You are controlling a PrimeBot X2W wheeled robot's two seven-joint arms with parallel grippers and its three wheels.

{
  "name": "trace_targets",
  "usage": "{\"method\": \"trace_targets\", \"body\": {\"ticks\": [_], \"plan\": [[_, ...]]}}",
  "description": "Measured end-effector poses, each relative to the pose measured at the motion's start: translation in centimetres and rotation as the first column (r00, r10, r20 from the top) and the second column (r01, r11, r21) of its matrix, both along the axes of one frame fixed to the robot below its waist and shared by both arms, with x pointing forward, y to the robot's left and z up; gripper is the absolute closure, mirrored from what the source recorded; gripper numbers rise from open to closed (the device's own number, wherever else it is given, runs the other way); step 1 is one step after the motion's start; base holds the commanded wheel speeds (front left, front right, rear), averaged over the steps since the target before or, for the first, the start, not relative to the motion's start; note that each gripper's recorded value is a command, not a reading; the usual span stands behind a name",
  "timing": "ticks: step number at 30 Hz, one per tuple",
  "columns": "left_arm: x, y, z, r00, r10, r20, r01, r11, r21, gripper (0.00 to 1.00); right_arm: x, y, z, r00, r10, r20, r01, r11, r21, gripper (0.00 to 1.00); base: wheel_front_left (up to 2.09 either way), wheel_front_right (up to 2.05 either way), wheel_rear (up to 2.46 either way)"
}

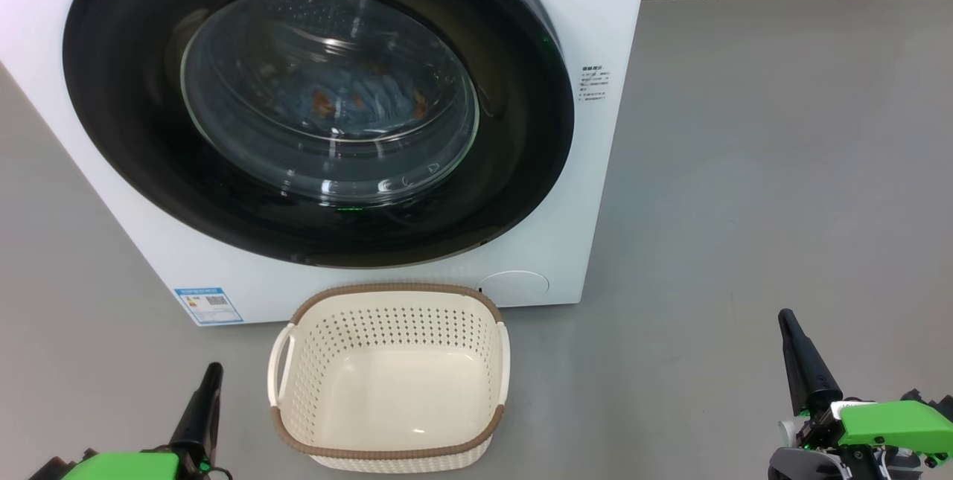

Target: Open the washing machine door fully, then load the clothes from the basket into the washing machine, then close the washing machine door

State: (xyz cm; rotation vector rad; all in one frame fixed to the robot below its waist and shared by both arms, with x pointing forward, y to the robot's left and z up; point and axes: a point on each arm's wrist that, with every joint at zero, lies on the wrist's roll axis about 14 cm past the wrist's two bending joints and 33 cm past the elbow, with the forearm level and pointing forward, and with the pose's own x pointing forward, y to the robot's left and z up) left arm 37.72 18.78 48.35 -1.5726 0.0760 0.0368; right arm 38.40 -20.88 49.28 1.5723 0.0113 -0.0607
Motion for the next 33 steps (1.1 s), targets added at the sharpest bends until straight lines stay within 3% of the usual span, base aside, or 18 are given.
{"method": "trace_targets", "body": {"ticks": [33], "plan": [[0.00,-0.10,0.01,1.000,-0.003,0.000,0.003,1.000,-0.004,1.00,0.00,0.00,0.00,1.000,0.000,0.000,0.000,1.000,0.001,1.00,0.00,0.00,0.00]]}}
